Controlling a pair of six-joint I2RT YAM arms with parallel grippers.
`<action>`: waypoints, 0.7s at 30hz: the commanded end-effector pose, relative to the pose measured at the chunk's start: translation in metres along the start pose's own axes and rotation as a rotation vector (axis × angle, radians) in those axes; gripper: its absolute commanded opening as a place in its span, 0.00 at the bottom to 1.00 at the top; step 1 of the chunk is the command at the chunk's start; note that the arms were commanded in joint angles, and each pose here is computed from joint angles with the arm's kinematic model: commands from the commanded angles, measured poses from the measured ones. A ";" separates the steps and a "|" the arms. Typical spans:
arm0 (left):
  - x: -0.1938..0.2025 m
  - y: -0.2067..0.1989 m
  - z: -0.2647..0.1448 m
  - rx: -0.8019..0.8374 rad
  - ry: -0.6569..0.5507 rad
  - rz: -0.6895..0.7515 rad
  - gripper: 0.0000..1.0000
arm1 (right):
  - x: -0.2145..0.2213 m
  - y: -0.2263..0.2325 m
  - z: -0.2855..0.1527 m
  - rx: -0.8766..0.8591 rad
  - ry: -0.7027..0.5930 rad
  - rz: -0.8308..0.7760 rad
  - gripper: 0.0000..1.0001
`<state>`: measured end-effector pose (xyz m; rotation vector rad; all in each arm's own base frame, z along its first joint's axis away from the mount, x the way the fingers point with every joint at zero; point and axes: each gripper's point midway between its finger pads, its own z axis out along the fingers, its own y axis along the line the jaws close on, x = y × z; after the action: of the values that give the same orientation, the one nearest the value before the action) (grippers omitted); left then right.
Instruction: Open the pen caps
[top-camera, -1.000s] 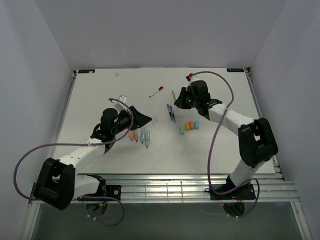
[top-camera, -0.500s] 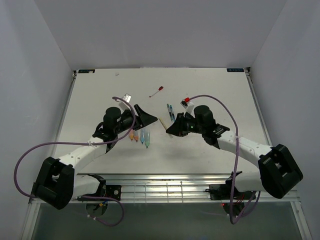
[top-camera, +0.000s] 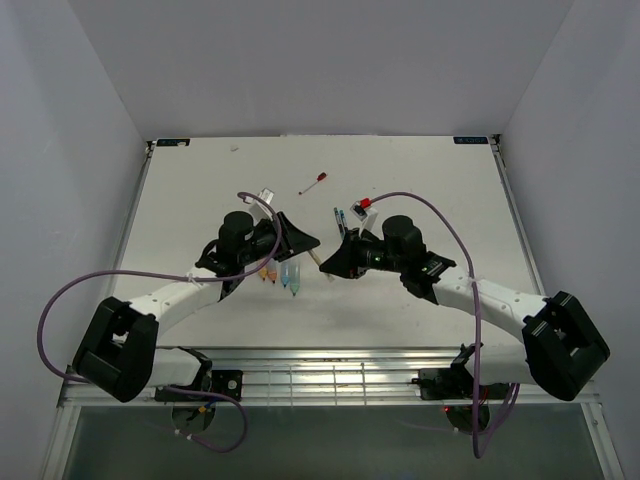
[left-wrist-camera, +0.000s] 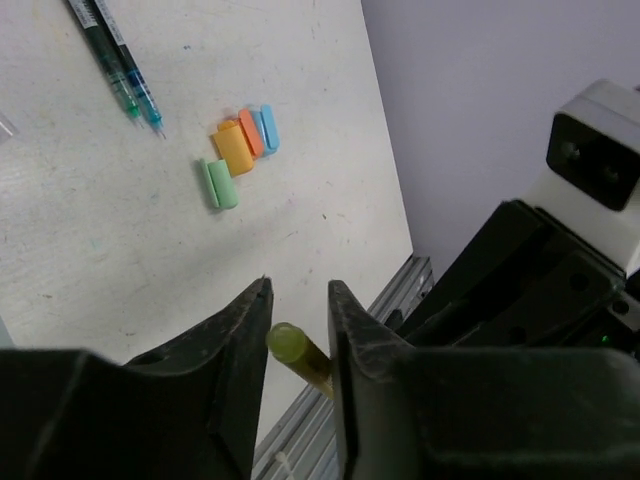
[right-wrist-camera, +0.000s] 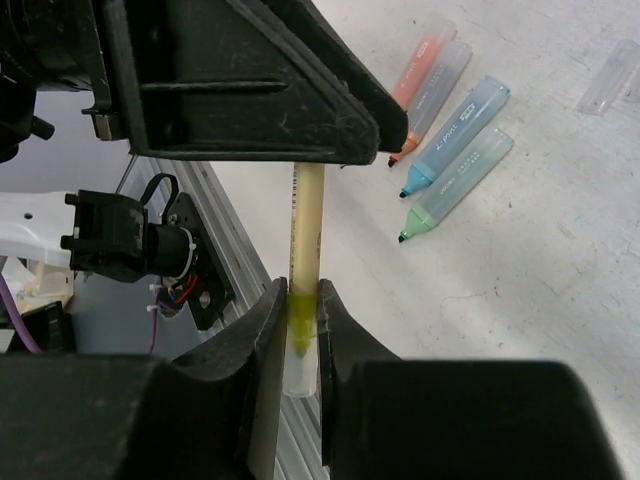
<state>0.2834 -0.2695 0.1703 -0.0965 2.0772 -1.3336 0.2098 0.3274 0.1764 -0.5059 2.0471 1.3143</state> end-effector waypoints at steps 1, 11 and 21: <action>-0.015 -0.023 0.004 0.061 -0.019 0.052 0.36 | -0.007 0.014 0.004 -0.071 -0.016 -0.039 0.08; -0.003 -0.019 0.007 0.077 0.045 0.082 0.09 | -0.005 0.012 0.020 -0.100 0.059 -0.071 0.25; 0.004 -0.021 0.006 0.095 0.078 0.064 0.00 | -0.018 0.010 0.042 -0.108 0.075 -0.067 0.33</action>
<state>0.2787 -0.2818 0.1672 0.0114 2.1044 -1.3839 0.2232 0.3571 0.1641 -0.6344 2.0871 1.3620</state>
